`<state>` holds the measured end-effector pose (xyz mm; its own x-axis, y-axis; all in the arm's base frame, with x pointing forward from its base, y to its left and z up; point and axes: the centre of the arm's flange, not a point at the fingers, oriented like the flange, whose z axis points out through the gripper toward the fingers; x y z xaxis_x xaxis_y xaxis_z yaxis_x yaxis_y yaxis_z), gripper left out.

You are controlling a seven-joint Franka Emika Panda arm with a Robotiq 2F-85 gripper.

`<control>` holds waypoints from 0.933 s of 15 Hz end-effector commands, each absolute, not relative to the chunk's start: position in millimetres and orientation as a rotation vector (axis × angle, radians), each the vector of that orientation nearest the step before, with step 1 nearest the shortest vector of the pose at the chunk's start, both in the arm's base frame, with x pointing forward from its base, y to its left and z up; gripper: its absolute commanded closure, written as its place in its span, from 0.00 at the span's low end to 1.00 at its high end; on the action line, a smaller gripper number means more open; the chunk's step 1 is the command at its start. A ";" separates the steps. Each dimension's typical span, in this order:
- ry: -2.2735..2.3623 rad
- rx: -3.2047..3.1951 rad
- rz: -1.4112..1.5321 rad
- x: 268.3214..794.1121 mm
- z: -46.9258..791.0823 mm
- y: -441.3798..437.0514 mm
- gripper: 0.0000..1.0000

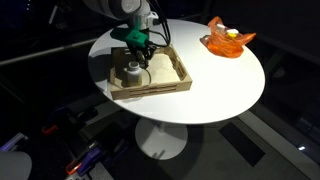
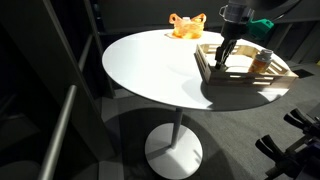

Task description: Place the lid on the bottle

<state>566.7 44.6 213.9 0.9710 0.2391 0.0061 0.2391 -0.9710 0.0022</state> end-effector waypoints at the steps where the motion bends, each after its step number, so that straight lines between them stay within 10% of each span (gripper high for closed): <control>1: 0.346 3.099 0.025 570.8 233.3 39.5 0.81; 14: 0.299 3.064 0.052 552.7 319.4 11.0 0.81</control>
